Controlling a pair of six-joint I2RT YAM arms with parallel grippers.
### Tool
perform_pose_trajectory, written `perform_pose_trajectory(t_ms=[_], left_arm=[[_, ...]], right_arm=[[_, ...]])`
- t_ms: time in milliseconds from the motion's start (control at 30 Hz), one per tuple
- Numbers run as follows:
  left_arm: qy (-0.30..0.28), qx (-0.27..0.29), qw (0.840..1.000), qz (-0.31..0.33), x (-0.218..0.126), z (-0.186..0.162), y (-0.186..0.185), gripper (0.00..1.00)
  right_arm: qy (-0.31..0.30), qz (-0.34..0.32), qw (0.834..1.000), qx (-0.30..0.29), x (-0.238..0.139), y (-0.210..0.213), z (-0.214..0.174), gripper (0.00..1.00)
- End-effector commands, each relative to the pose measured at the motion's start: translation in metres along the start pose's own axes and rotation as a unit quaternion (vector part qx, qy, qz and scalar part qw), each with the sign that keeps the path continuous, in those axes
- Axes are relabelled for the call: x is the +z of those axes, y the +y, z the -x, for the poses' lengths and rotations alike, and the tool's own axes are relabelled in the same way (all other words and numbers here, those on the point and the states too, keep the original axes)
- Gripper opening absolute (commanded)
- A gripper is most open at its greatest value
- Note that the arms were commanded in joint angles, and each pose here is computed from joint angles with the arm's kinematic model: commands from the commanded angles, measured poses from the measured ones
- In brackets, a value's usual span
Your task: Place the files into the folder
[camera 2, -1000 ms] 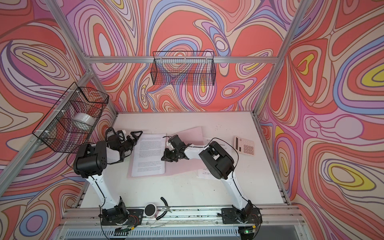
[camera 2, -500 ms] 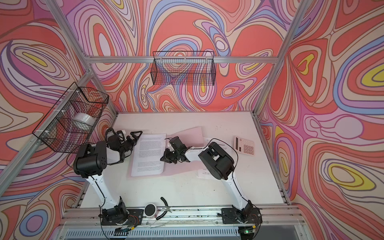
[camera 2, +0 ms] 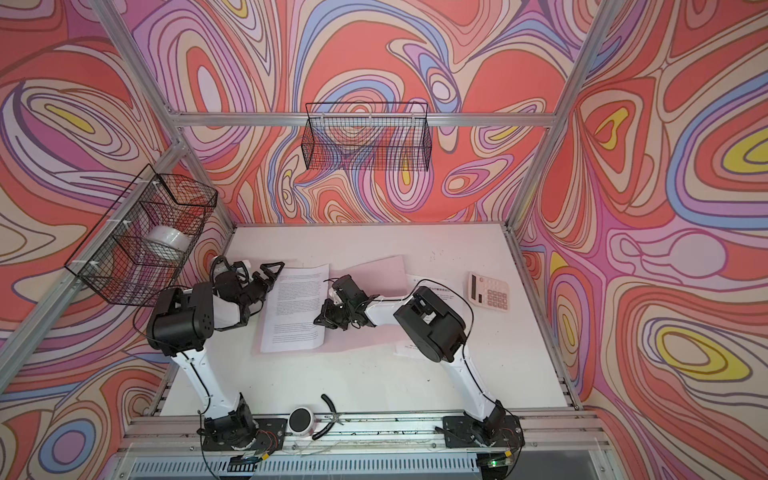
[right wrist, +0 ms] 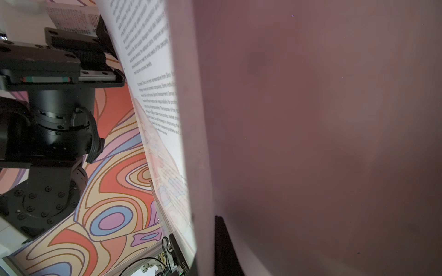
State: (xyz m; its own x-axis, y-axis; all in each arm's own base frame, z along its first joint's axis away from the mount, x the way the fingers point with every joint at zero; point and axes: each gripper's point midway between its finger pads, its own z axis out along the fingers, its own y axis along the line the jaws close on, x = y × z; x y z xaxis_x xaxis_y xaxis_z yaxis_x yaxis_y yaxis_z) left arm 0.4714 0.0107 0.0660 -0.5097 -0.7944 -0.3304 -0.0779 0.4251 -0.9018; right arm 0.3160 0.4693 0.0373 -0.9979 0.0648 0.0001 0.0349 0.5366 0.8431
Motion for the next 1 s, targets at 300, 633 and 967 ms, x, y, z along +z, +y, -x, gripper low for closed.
perform_pose_trajectory(t_ms=[300, 633, 967], left_arm=[[0.004, -0.033, 0.999, -0.029, -0.010, -0.012, -0.001, 1.00], [0.015, -0.017, 1.000, 0.003, -0.025, -0.019, -0.009, 1.00], [0.056, 0.054, 0.987, 0.143, -0.059, -0.020, -0.013, 1.00]], right_arm=[[-0.035, -0.036, 0.999, -0.017, -0.037, -0.006, 0.019, 0.69], [-0.086, -0.123, 0.985, -0.084, -0.114, -0.004, 0.027, 0.72], [-0.105, -0.218, 0.966, -0.094, -0.168, -0.071, 0.038, 0.71]])
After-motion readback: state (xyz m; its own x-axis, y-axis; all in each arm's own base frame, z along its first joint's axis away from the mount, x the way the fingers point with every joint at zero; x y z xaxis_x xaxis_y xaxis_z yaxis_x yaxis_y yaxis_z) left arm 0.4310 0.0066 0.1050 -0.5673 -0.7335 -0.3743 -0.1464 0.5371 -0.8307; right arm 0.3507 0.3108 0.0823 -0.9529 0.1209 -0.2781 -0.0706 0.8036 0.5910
